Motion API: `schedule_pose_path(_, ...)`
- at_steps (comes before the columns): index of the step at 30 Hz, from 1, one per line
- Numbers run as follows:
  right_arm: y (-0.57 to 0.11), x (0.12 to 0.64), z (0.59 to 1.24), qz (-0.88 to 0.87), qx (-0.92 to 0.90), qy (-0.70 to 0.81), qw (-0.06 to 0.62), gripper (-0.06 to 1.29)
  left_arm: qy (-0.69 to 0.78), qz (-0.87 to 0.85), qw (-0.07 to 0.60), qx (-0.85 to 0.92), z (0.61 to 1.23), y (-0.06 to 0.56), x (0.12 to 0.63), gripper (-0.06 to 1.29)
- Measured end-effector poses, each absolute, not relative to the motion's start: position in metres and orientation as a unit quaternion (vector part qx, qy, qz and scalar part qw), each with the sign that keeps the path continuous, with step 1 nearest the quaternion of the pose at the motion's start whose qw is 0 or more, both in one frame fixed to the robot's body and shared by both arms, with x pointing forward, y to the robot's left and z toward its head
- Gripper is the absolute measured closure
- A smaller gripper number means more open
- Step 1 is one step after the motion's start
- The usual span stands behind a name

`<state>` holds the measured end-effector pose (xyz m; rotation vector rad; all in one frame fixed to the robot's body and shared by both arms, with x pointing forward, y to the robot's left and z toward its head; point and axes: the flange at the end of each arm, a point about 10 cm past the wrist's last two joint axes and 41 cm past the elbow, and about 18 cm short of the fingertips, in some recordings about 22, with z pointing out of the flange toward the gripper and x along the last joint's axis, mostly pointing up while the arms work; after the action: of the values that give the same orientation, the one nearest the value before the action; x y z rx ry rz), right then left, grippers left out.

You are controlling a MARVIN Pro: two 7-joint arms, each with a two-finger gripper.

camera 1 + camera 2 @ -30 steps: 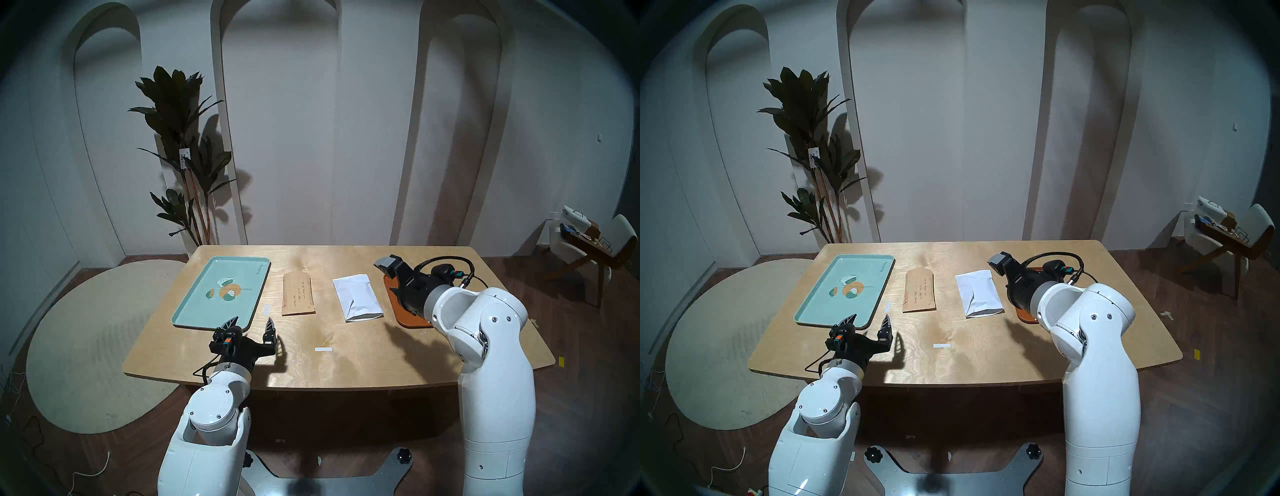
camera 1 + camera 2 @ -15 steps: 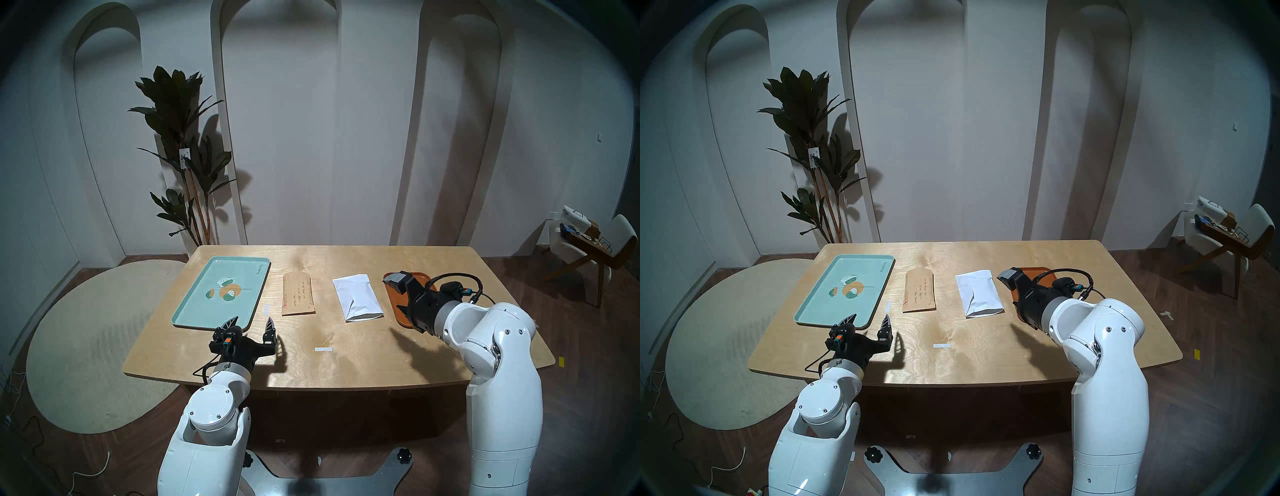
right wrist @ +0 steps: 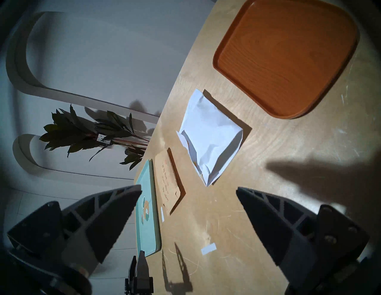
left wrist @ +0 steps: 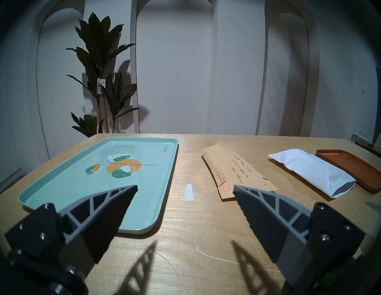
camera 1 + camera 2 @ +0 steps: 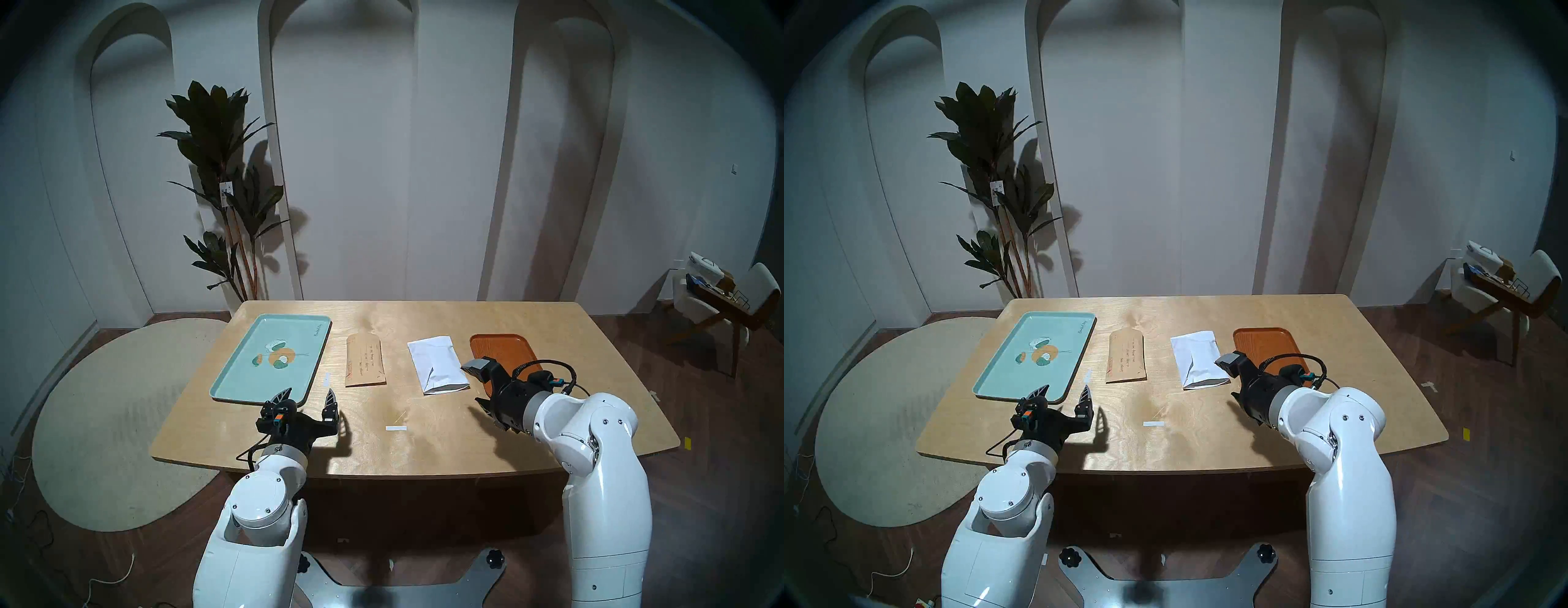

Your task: Sort the mail into the trays, one tray per recipient

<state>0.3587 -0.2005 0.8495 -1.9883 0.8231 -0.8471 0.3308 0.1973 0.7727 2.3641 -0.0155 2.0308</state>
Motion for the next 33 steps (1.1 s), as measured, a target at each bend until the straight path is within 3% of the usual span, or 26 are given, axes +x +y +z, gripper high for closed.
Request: schedule_pose_path(33,-0.214,0.389,0.817,-0.361,-0.785,0.344,0.367,-0.01,-0.005,0.652,0.013,0.758,0.773,0.197,0.331,-0.02)
